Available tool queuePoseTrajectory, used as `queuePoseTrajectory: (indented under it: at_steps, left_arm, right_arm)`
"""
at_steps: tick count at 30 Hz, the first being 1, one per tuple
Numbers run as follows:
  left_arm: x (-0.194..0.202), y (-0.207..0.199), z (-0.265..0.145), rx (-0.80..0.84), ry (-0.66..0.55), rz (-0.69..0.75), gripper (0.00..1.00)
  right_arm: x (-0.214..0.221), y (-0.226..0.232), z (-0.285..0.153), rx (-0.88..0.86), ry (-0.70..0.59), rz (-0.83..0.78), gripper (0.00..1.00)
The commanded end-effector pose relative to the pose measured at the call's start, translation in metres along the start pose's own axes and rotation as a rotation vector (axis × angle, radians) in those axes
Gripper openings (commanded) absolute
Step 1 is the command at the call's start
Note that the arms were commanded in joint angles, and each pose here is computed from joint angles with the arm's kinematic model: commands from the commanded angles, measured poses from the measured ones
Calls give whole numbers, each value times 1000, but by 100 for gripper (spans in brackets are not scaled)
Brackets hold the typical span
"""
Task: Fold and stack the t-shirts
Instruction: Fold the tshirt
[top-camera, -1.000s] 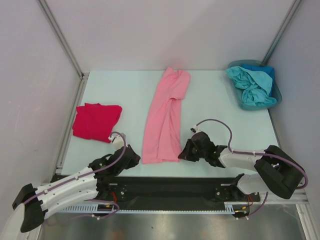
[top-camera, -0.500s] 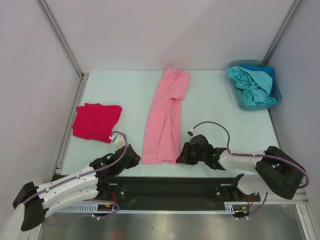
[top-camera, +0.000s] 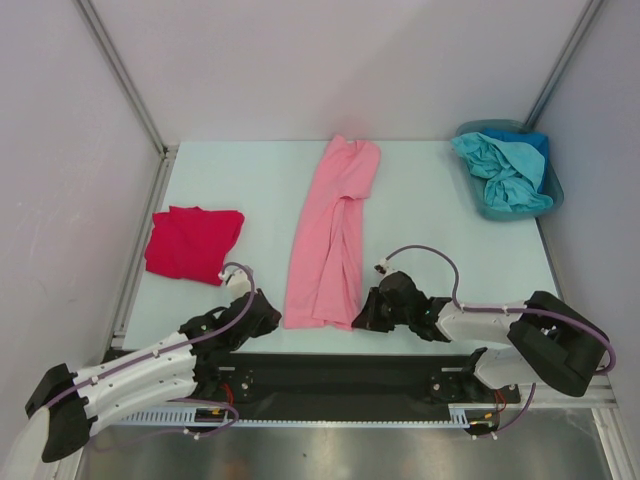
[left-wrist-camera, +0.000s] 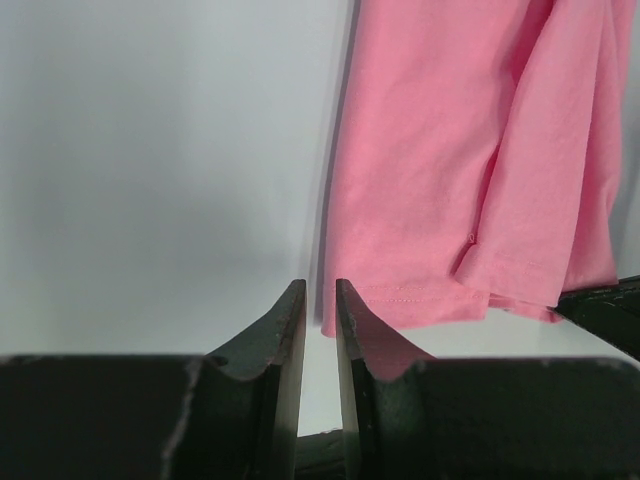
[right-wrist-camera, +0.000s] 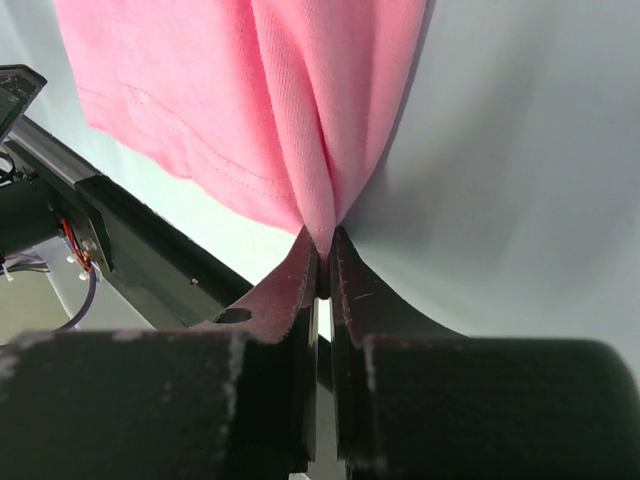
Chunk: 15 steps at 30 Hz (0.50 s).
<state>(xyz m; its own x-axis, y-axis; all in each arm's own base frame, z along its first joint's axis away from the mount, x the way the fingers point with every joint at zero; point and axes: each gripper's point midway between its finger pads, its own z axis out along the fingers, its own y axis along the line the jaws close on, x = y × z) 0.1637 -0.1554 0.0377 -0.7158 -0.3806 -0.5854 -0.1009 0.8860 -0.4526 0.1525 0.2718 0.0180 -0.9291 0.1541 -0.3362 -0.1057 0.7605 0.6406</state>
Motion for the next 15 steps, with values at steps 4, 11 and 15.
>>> queuePoseTrajectory:
  at_steps: [4, 11, 15]
  left_arm:
    - [-14, -19, -4, 47, -40, -1, 23]
    - [-13, -20, -2, 48, -36, 0, 23]
    - [-13, -23, 0, 50, -31, 9, 23]
  right_arm:
    - [28, -46, -7, 161, 82, 31, 0]
    - [37, -71, -30, 230, 37, 84, 0]
    - [36, -77, -45, 240, 9, 92, 0]
